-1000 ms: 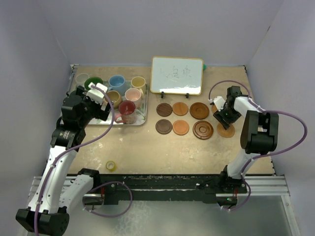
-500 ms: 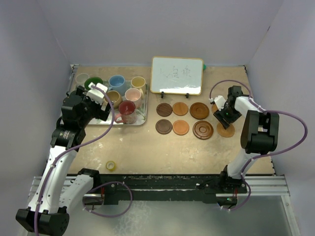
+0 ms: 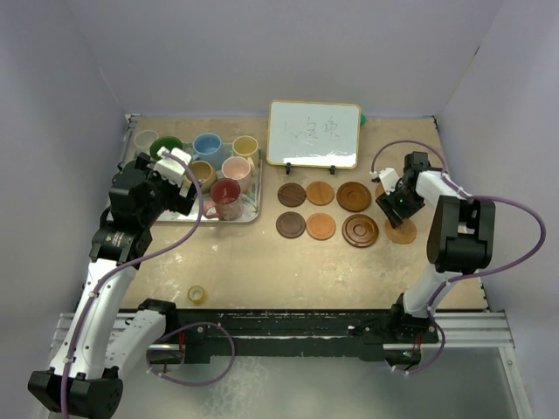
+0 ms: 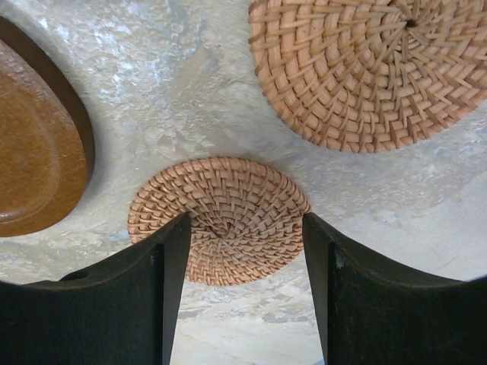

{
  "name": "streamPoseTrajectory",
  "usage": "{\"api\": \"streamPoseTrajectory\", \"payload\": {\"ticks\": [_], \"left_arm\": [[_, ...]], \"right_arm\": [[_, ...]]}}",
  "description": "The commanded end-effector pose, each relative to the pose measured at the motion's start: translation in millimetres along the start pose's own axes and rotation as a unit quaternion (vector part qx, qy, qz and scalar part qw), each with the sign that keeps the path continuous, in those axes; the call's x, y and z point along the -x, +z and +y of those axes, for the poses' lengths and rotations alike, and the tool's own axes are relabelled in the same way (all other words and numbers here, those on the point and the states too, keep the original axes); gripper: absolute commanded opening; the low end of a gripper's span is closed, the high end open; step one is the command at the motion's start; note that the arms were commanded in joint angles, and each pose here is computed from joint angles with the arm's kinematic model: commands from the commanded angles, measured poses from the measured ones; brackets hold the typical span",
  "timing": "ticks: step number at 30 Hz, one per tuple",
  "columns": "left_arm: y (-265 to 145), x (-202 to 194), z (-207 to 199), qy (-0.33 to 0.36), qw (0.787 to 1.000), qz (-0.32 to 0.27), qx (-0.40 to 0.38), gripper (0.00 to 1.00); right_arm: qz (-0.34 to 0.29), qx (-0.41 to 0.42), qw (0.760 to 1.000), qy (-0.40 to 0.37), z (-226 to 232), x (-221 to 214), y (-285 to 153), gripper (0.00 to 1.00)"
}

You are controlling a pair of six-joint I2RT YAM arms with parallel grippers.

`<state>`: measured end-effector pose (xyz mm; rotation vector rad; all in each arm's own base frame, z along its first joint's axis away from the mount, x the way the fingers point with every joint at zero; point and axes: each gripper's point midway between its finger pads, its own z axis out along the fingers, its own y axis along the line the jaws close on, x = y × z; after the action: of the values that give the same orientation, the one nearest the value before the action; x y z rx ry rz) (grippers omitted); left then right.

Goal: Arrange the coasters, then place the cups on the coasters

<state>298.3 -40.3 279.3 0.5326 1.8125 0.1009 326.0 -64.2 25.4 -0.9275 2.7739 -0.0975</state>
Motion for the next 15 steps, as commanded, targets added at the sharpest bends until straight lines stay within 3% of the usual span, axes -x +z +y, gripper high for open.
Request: {"api": "streamPoseTrajectory", "payload": {"ticks": [1,10,15], "left_arm": [[-4,16,6,0.007,1.0,-0.028,0.006,0.96],[-6,17,7,0.003,1.0,-0.029,0.01,0.96],[-5,16,12,-0.008,0.999,-0.024,0.026,0.95]], "right_arm": [[-0.027,0.02,0.999,0.008,7,13,-4,0.63],[-0.055,0.015,0.998,0.016,8,23,-35,0.63],[-0.089,-0.011,0.995,0.036,5,33,-68,0.68]]}}
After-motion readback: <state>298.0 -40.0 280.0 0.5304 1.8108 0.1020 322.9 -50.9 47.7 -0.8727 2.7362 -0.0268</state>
